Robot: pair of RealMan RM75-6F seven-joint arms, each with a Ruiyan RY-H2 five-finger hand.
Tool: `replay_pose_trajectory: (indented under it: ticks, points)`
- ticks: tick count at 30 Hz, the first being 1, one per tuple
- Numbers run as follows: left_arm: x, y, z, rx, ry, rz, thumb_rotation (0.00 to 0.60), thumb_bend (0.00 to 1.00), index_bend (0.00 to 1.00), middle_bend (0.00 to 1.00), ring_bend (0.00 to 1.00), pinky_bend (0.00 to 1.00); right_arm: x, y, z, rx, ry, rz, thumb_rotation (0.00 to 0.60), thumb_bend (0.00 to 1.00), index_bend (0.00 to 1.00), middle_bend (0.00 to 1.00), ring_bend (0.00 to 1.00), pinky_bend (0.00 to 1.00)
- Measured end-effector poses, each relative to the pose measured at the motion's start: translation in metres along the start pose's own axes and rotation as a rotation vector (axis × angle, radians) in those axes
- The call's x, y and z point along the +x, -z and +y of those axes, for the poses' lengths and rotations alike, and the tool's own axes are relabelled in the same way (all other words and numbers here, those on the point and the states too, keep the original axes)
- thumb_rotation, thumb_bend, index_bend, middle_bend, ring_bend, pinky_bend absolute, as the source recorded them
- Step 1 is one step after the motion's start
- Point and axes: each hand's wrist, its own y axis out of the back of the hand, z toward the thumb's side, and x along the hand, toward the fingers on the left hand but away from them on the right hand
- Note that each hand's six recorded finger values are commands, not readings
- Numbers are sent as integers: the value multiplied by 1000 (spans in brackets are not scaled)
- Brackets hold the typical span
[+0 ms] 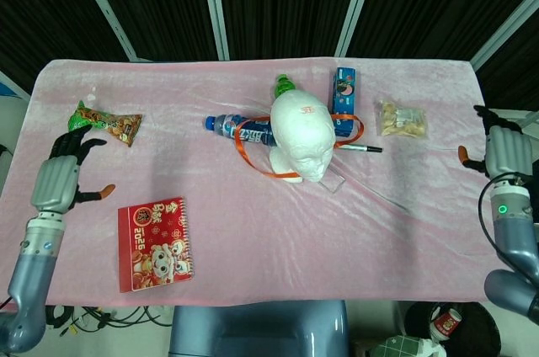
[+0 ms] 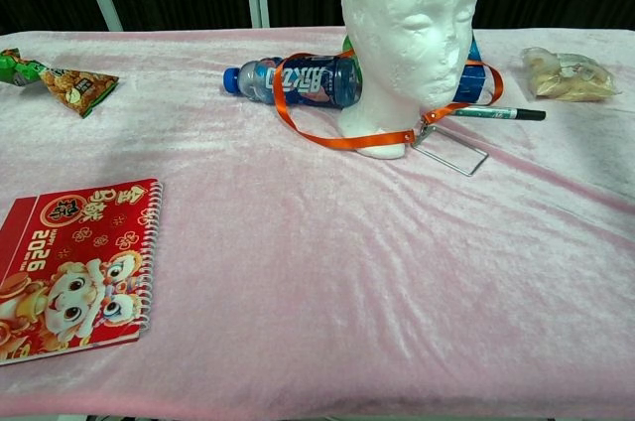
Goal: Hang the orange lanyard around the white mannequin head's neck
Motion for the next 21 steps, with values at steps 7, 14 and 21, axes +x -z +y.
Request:
replay_pose_trajectory:
  ticks: [7, 14, 21]
  points:
    - [-56, 33, 8, 28, -29, 44, 600, 167, 243, 51, 0, 0, 45, -5, -57, 128, -81, -16, 600, 529, 267, 649, 649, 640]
    - [-92, 50, 9, -34, -83, 61, 600, 172, 244, 51, 0, 0, 68, -27, -86, 149, -152, 24, 600, 588, 267, 775, 761, 758]
    - [-99, 55, 9, -58, -102, 68, 600, 175, 244, 52, 0, 0, 82, -85, -119, 115, -274, 144, 600, 622, 241, 801, 785, 783]
